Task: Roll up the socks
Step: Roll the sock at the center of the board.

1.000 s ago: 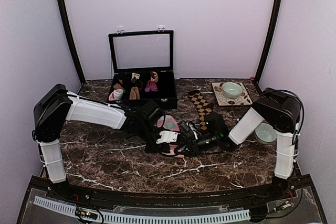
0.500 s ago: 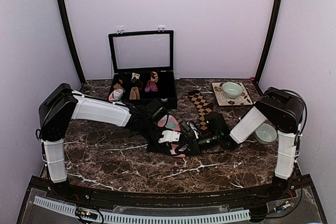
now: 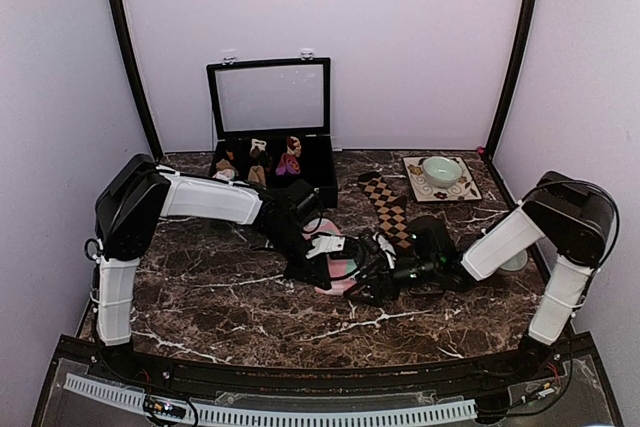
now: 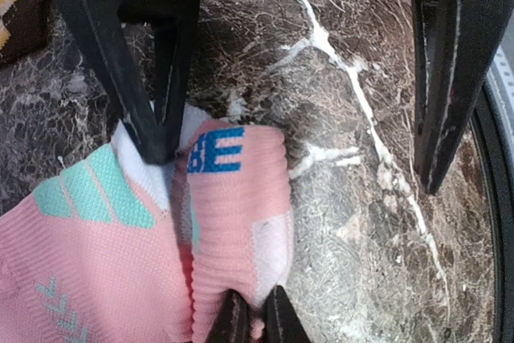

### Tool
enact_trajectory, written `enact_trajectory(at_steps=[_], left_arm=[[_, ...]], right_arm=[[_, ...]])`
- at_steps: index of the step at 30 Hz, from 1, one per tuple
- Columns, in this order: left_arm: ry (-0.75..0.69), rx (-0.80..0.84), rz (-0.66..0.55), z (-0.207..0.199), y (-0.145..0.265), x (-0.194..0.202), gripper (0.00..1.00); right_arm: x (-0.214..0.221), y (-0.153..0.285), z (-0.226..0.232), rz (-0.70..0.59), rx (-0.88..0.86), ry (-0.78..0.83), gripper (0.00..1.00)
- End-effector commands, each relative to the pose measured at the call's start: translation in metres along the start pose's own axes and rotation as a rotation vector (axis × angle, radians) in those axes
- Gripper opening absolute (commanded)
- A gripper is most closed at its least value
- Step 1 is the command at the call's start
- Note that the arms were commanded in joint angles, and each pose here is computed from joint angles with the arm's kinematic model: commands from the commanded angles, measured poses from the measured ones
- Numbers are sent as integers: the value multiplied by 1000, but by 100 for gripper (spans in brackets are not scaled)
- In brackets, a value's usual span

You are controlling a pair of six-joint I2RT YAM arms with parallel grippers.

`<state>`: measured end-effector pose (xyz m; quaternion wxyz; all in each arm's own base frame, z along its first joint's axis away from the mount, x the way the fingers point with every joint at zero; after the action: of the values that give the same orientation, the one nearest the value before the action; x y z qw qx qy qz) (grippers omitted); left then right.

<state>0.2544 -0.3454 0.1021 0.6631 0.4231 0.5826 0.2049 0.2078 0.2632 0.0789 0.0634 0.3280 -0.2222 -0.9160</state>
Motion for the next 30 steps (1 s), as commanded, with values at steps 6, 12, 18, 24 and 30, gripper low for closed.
enact_trajectory(at_steps=[6, 12, 18, 24, 30], left_arm=[[339, 291, 154, -23, -24, 58, 10], [330, 390, 180, -34, -21, 62, 10], [333, 433, 215, -43, -19, 64, 10], [323, 417, 269, -44, -28, 62, 10], [359, 435, 307, -36, -41, 65, 9]], right_arm=[[8, 53, 10, -229, 292, 199, 99], [-11, 98, 34, -546, 400, 262, 99], [-9, 87, 42, -432, 239, 352, 99], [29, 65, 53, -256, 111, 563, 78], [51, 38, 67, -116, 119, 776, 58]])
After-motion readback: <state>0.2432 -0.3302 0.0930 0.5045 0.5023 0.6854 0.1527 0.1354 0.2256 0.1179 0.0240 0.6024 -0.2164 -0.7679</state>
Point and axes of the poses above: each gripper's point midway between its finger pads, its own y axis back along the fingers, its own z axis along the line the jaws close on, x = y × z, the point moved 9 cm from there along y, back along the fingers, and after that the axes turned 12 degrees about -y, right-handed, at the moved point
